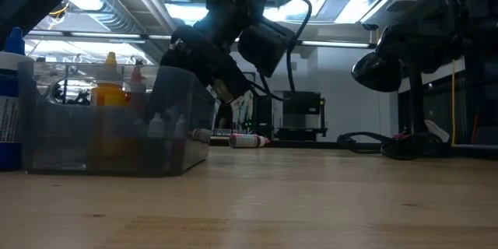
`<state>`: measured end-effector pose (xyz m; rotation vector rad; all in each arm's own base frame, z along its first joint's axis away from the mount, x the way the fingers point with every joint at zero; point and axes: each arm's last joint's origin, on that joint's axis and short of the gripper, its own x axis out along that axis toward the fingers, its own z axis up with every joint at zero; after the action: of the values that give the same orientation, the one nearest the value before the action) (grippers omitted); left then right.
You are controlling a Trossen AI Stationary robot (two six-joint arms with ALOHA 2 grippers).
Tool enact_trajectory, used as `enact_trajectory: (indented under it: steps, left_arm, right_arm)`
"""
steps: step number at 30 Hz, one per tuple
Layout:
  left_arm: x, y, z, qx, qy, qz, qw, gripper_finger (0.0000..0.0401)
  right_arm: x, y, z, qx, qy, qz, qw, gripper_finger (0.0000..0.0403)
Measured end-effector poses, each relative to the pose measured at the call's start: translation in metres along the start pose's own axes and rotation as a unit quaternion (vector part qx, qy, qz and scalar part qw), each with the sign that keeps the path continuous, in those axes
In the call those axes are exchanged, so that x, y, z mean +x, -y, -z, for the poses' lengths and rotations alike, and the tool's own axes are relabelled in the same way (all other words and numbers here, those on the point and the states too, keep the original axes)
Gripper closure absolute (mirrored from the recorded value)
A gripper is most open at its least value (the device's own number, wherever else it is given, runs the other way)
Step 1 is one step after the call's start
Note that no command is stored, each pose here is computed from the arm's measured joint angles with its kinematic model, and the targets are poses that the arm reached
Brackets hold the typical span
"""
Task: Pick & Place food coloring
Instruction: Put the blue food coloring bottle into the bin
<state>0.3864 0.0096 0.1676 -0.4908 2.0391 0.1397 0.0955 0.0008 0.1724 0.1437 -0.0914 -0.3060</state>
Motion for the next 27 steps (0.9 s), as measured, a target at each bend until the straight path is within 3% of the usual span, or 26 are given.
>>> enact_trajectory:
  steps: [7,20,27]
  left_arm:
    - [-0.003,-0.002,-0.001,0.002,0.002,0.012,1.000,0.0293]
    - [-0.044,-0.010,-0.005,-0.001,0.081,0.019,0.997,0.0290]
    - [-0.074,-0.009,0.016,-0.015,0.132,0.043,0.990,0.0294]
  right_arm:
    - [0.000,0.000,0.000,0.000,0.000,0.000,1.000,0.0080]
    - [0.000,0.000,0.000,0.000,0.000,0.000,1.000,0.0080]
    - [0.000,0.000,0.000,0.000,0.000,0.000,1.000,0.0080]
